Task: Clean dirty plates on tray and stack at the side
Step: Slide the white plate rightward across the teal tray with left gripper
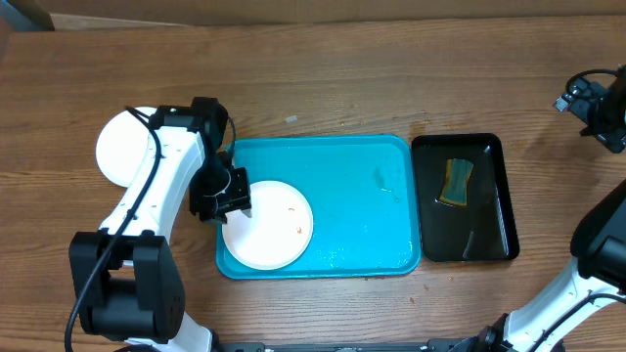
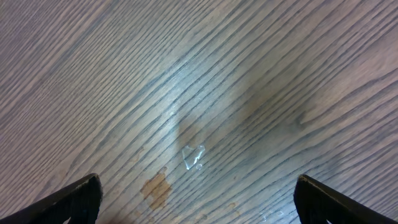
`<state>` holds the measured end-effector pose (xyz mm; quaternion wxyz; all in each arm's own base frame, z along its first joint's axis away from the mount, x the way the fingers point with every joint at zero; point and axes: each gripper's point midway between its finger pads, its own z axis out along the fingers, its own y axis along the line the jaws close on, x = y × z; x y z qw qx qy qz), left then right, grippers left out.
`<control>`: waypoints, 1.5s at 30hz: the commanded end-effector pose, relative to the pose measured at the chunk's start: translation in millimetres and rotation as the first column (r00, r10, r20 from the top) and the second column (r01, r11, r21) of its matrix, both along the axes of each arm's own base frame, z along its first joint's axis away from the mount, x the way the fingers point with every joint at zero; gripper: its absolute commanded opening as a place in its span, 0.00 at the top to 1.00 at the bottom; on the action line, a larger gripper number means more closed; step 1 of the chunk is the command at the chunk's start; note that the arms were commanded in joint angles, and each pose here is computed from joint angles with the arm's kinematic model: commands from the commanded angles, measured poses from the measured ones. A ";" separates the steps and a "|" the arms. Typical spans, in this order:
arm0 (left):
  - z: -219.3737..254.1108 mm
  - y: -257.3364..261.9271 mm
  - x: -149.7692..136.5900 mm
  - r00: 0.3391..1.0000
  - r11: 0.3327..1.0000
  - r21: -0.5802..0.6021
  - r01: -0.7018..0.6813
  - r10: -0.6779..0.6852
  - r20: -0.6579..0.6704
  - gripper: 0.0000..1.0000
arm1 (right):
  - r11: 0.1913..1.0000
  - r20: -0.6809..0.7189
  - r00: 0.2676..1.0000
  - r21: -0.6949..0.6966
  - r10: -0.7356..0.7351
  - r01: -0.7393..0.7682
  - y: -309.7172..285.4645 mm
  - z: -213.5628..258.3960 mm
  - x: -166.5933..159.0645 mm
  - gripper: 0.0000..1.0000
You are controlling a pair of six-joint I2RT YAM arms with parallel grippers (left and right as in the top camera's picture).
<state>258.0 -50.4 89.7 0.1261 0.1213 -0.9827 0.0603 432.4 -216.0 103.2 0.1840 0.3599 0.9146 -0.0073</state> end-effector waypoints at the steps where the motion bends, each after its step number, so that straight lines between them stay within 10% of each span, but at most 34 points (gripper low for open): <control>1: -3.9 15.9 1.7 0.999 0.995 0.092 -0.042 0.041 0.019 0.54 | 1.000 0.039 0.999 -0.015 -0.005 0.005 -0.5 16.5 3.4 0.00; 45: -51.9 19.5 -18.9 0.999 0.992 0.114 -0.050 0.051 -0.004 0.51 | 1.000 0.040 0.999 -0.015 -0.005 0.006 -0.5 16.5 3.4 0.00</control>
